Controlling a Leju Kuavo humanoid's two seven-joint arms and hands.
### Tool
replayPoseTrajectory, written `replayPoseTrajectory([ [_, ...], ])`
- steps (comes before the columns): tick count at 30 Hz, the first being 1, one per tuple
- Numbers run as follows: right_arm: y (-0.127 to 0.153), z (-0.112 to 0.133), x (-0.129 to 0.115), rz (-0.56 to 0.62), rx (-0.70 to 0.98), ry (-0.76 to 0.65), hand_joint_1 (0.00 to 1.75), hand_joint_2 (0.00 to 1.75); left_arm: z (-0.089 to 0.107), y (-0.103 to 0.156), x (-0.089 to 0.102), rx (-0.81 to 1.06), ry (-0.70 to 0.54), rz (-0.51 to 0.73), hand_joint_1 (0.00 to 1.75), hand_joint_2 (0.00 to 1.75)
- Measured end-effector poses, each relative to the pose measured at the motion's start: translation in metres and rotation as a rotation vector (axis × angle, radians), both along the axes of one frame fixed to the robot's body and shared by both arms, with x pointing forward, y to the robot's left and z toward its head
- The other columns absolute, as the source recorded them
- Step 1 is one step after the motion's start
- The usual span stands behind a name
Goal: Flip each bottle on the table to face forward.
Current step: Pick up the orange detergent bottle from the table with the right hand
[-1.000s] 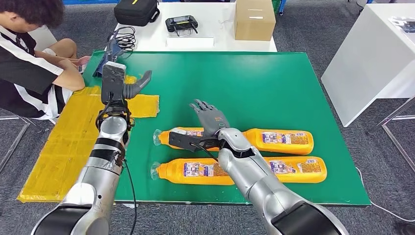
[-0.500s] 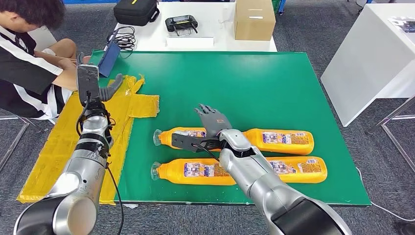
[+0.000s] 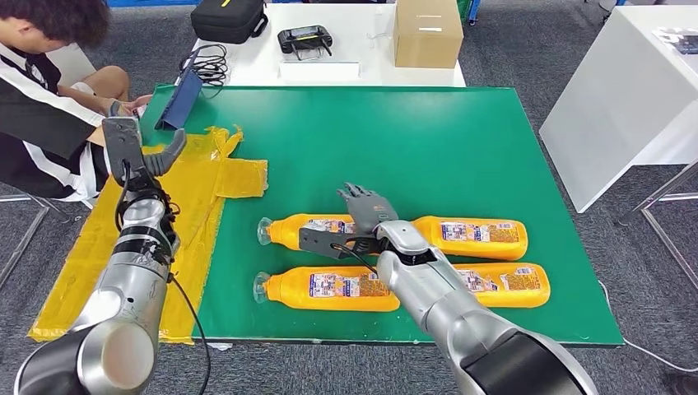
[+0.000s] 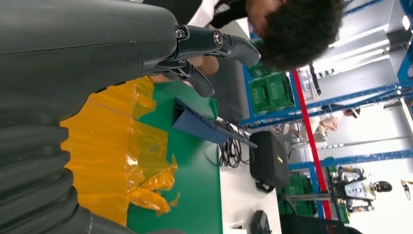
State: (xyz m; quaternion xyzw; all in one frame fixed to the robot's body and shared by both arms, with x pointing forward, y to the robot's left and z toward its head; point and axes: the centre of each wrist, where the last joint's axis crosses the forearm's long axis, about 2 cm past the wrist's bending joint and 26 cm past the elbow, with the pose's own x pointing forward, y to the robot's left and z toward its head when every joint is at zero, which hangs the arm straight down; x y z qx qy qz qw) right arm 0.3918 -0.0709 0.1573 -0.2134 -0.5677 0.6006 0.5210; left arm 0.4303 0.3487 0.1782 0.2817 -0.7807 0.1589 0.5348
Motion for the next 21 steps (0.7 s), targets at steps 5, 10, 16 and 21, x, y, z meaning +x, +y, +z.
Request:
replayPoseTrajectory([
  [5, -0.003, -0.002, 0.000, -0.005, -0.011, 0.014, 0.00, 1.75, 0.000, 0.005, -0.001, -0.006, -0.002, 0.013, 0.00, 1.75],
  [10, -0.006, -0.006, 0.000, -0.016, -0.026, 0.040, 0.00, 1.75, 0.000, 0.006, -0.001, -0.008, -0.007, -0.007, 0.00, 1.75],
  [16, -0.009, -0.009, 0.000, 0.020, -0.018, 0.069, 0.00, 1.75, 0.003, -0.002, 0.002, 0.004, -0.019, -0.066, 0.00, 1.75],
  [21, -0.011, -0.010, 0.000, 0.027, -0.023, 0.075, 0.00, 1.75, 0.006, -0.006, 0.004, 0.006, -0.028, -0.083, 0.00, 1.75],
])
